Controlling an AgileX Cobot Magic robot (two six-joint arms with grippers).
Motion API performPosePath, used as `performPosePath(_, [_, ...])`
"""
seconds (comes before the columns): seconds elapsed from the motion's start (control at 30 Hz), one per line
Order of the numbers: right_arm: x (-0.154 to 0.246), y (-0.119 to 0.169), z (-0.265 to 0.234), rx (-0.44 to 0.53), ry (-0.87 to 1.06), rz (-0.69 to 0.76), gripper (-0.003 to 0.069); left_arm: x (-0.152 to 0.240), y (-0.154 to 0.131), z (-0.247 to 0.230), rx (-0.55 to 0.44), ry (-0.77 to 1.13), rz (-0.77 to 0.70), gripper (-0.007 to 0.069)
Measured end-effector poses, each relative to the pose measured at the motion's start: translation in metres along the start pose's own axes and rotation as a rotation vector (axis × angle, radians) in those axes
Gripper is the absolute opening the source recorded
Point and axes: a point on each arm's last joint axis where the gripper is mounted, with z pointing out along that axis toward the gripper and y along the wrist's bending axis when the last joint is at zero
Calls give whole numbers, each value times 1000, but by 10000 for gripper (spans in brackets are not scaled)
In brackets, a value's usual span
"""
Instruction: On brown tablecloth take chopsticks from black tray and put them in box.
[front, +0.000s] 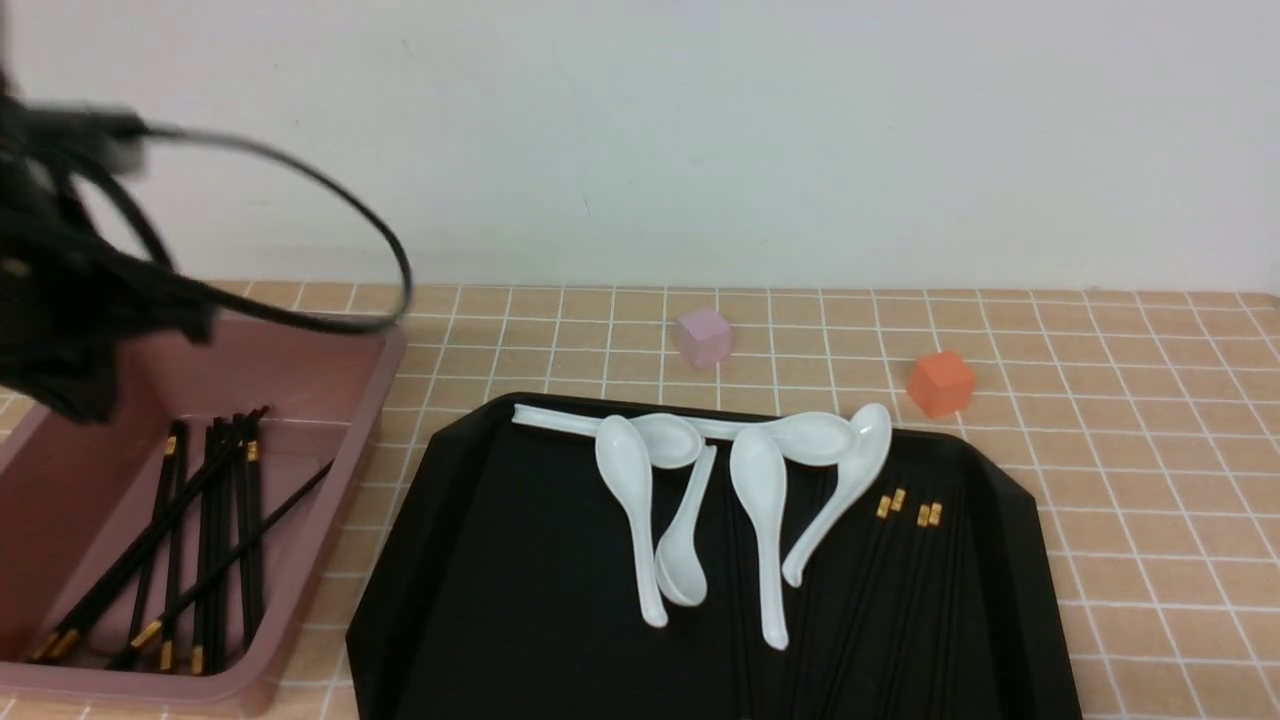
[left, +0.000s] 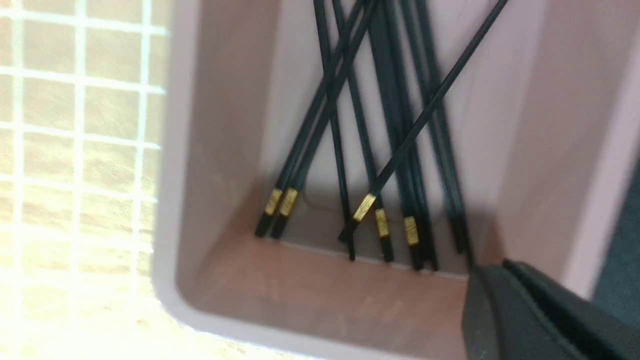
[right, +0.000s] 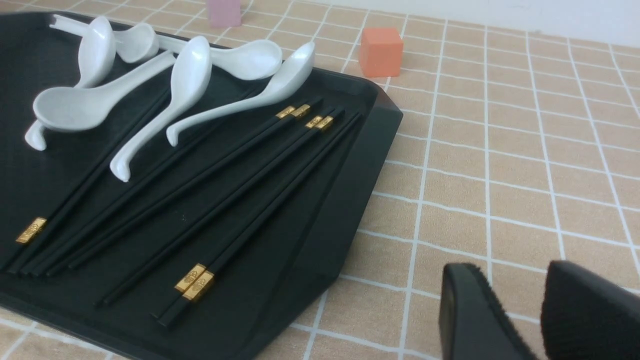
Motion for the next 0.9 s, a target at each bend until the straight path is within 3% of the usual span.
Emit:
performPosePath(0.2, [0,0,0,0,0,0,239,41,7,-62,131,-140,-22,-13])
performPosePath(0.4, [0,0,0,0,0,1,239,122,20,-88,225,-350,-38,-13])
performPosePath(0.5, [0,0,0,0,0,1,239,173,28,-87,261,-517,-56,-13])
performPosePath(0.67, [0,0,0,0,0,1,239,223,32,-69,356,-769,-146,-13])
performPosePath(0.9, [0,0,0,0,0,0,239,252,31,-29,420,-925,-196,-13])
